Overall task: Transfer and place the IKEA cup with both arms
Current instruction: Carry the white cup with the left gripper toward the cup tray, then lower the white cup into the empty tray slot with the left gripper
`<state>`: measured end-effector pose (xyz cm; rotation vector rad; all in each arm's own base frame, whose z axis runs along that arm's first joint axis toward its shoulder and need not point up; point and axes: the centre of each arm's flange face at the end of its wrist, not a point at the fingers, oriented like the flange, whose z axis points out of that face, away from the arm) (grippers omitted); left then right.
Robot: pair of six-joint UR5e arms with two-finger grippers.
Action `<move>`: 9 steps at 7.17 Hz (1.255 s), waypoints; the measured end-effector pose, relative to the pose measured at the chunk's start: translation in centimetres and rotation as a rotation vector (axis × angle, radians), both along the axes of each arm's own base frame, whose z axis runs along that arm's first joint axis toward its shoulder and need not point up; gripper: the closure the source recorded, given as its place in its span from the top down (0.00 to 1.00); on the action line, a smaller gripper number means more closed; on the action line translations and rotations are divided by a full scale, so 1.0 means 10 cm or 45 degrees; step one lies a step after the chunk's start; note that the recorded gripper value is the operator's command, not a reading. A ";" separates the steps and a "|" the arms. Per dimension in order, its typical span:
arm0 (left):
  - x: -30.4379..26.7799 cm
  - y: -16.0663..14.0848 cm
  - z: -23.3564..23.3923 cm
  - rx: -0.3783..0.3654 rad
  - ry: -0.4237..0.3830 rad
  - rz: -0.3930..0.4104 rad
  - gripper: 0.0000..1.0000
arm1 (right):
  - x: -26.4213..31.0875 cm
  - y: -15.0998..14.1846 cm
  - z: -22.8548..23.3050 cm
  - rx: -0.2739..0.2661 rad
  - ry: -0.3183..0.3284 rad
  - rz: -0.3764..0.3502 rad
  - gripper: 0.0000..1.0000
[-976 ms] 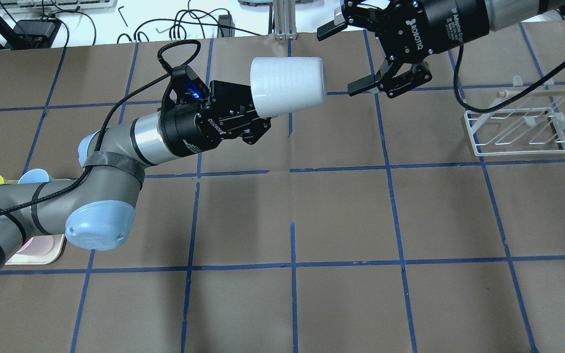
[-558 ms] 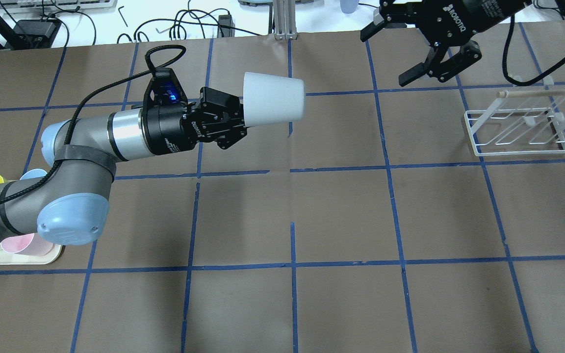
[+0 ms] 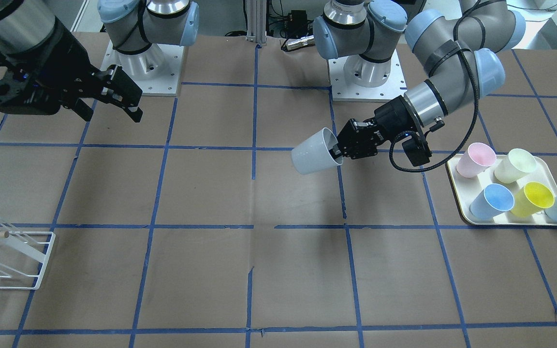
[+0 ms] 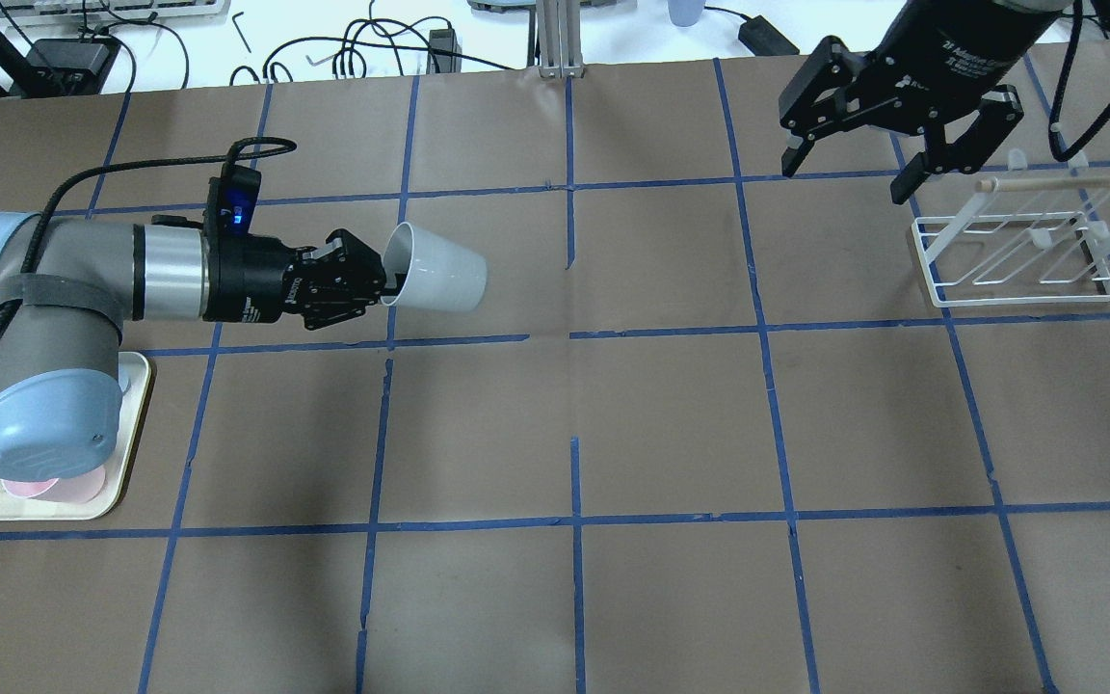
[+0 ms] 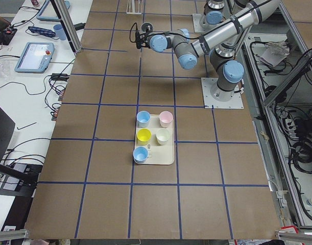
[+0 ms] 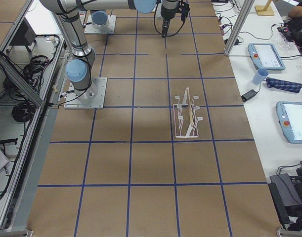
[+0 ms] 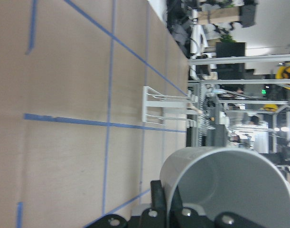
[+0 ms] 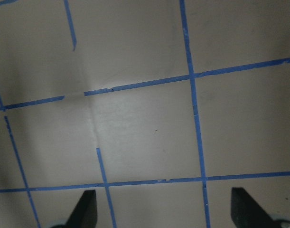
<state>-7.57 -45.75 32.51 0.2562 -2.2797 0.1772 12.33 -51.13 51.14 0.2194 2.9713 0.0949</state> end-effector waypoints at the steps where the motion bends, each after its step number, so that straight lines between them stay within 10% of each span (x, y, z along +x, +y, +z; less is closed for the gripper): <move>1: 0.16 0.05 0.06 0.021 -0.250 0.002 0.00 | 0.14 0.03 -0.09 -0.027 0.104 0.020 1.00; 4: 0.67 0.20 0.52 0.081 -0.858 -0.159 0.00 | 0.27 0.08 -0.16 -0.129 0.239 0.069 1.00; 9: 2.83 0.69 0.99 0.080 -0.938 -0.418 0.00 | 0.29 -0.02 0.02 -0.246 0.226 0.075 1.00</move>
